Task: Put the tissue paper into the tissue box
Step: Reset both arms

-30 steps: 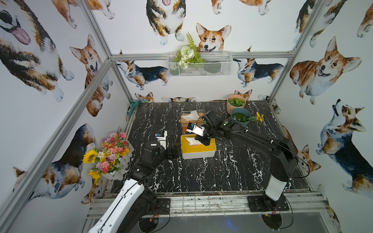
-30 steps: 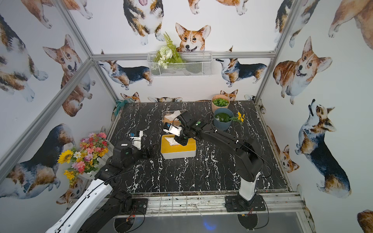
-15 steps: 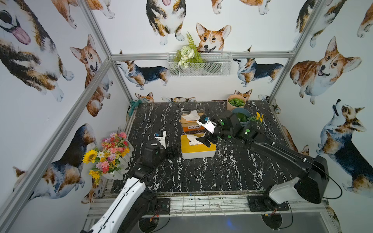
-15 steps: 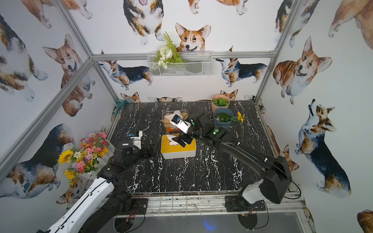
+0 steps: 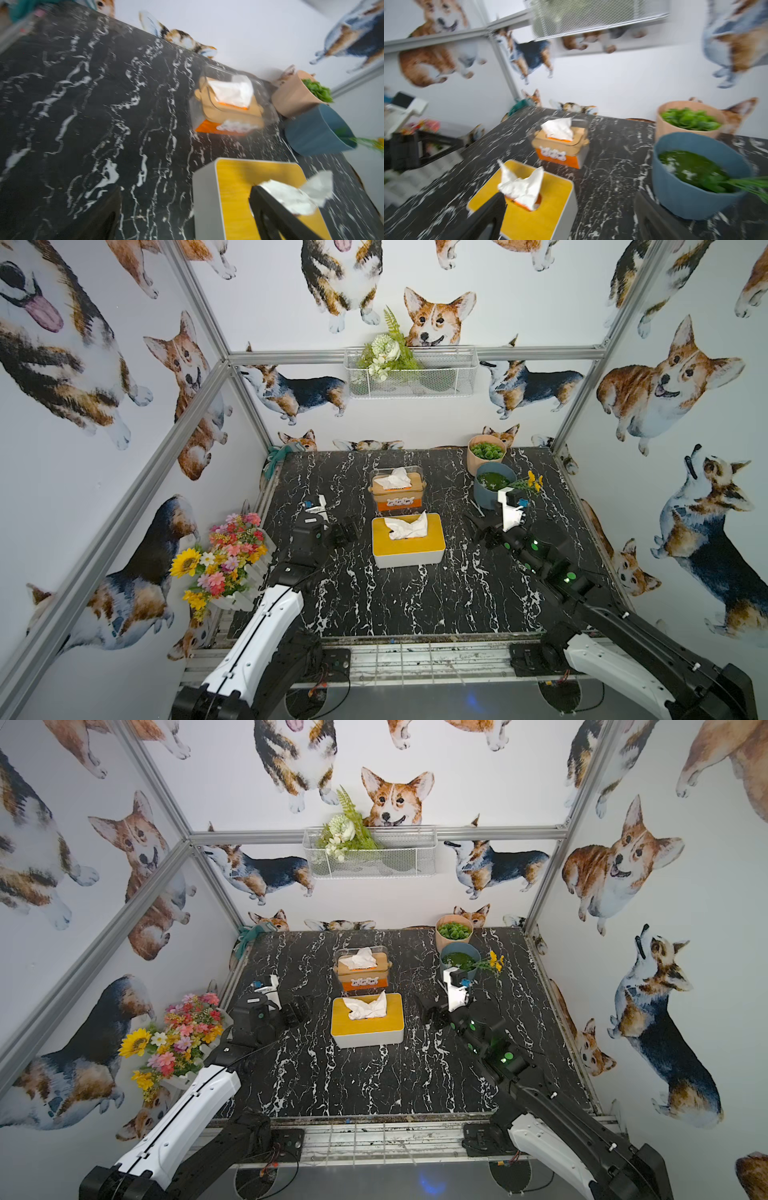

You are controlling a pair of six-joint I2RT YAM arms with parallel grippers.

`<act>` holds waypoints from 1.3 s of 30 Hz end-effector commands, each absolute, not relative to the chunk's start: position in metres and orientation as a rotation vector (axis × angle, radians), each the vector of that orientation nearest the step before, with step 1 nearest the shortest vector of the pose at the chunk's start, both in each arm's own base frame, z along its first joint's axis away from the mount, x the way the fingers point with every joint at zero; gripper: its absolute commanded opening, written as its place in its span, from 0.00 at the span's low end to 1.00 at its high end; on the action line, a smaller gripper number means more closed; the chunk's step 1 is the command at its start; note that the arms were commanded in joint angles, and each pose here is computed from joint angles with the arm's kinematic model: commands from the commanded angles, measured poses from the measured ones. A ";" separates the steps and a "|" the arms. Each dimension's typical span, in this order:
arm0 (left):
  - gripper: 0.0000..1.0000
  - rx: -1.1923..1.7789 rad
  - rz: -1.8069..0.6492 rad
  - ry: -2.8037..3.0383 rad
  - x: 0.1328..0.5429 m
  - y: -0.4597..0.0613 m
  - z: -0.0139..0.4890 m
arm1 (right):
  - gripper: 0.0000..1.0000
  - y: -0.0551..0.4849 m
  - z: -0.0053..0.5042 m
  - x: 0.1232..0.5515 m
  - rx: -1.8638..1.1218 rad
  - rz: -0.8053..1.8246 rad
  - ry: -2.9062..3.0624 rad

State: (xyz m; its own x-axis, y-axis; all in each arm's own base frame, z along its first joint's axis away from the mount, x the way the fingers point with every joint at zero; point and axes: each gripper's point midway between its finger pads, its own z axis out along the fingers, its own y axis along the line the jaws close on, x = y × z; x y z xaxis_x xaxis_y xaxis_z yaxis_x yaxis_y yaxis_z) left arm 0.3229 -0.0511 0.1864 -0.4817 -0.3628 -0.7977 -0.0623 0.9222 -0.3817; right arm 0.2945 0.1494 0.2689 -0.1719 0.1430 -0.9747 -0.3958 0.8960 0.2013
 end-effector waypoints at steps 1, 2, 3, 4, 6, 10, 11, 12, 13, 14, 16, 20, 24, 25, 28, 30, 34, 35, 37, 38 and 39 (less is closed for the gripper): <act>1.00 -0.385 -0.196 1.936 0.338 -0.016 0.205 | 1.00 0.096 0.273 0.305 0.102 0.361 1.597; 1.00 -0.405 -0.152 1.917 0.340 -0.007 0.205 | 1.00 0.083 0.267 0.306 0.154 0.317 1.593; 1.00 -0.419 -0.119 1.899 0.342 0.000 0.205 | 1.00 0.072 0.261 0.307 0.194 0.276 1.593; 1.00 -0.429 -0.087 1.882 0.344 0.008 0.204 | 1.00 0.061 0.255 0.309 0.233 0.232 1.595; 0.99 -0.456 -0.024 1.853 0.347 0.022 0.199 | 1.00 0.042 0.244 0.312 0.294 0.159 1.589; 0.99 -0.496 0.111 1.813 0.350 0.047 0.184 | 1.00 0.022 0.225 0.317 0.315 0.058 1.570; 1.00 -0.490 0.145 1.811 0.352 0.051 0.179 | 1.00 0.019 0.221 0.318 0.295 0.022 1.562; 0.99 -0.485 0.170 1.810 0.352 0.054 0.175 | 1.00 0.017 0.218 0.319 0.283 -0.008 1.555; 1.00 -0.460 0.193 1.815 0.354 0.054 0.170 | 1.00 0.014 0.215 0.319 0.263 -0.043 1.546; 1.00 -0.430 0.205 1.807 0.356 0.054 0.168 | 1.00 0.013 0.211 0.320 0.240 -0.071 1.540; 1.00 -0.430 0.229 1.778 0.358 0.057 0.165 | 1.00 0.013 0.202 0.322 0.194 -0.101 1.535; 1.00 -0.436 0.274 1.760 0.363 0.063 0.150 | 1.00 0.019 0.188 0.333 0.114 -0.109 1.533; 1.00 -0.386 0.293 1.773 0.367 0.060 0.133 | 1.00 0.027 0.191 0.350 0.071 -0.093 1.540; 1.00 -0.384 0.298 1.760 0.366 0.060 0.131 | 1.00 0.025 0.191 0.352 0.086 -0.078 1.530; 1.00 -0.362 0.299 1.726 0.366 0.060 0.133 | 1.00 0.026 0.189 0.357 0.065 -0.071 1.515; 1.00 -0.324 0.278 1.730 0.369 0.054 0.128 | 1.00 0.025 0.187 0.361 0.063 -0.077 1.511; 1.00 -0.201 0.227 1.742 0.377 0.035 0.121 | 1.00 0.023 0.189 0.359 0.084 -0.075 1.518; 1.00 -0.180 0.213 1.740 0.378 0.031 0.119 | 1.00 0.023 0.187 0.360 0.089 -0.067 1.551; 1.00 -0.160 0.207 1.724 0.376 0.029 0.116 | 1.00 0.024 0.184 0.360 0.093 -0.062 1.607; 1.00 -0.155 0.213 1.714 0.375 0.028 0.118 | 1.00 0.023 0.182 0.359 0.087 -0.069 1.618; 1.00 -0.160 0.207 1.728 0.376 0.027 0.116 | 1.00 0.022 0.180 0.356 0.083 -0.078 1.624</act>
State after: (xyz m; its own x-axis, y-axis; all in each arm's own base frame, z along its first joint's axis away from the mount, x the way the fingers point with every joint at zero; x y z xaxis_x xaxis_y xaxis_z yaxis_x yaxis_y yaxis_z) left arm 0.3695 0.0354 0.0961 -0.2470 -0.0101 -0.9690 -0.2643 0.9627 0.0574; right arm 0.3582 0.0220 0.1983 0.0317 0.0073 -0.9995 0.1030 0.9946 0.0105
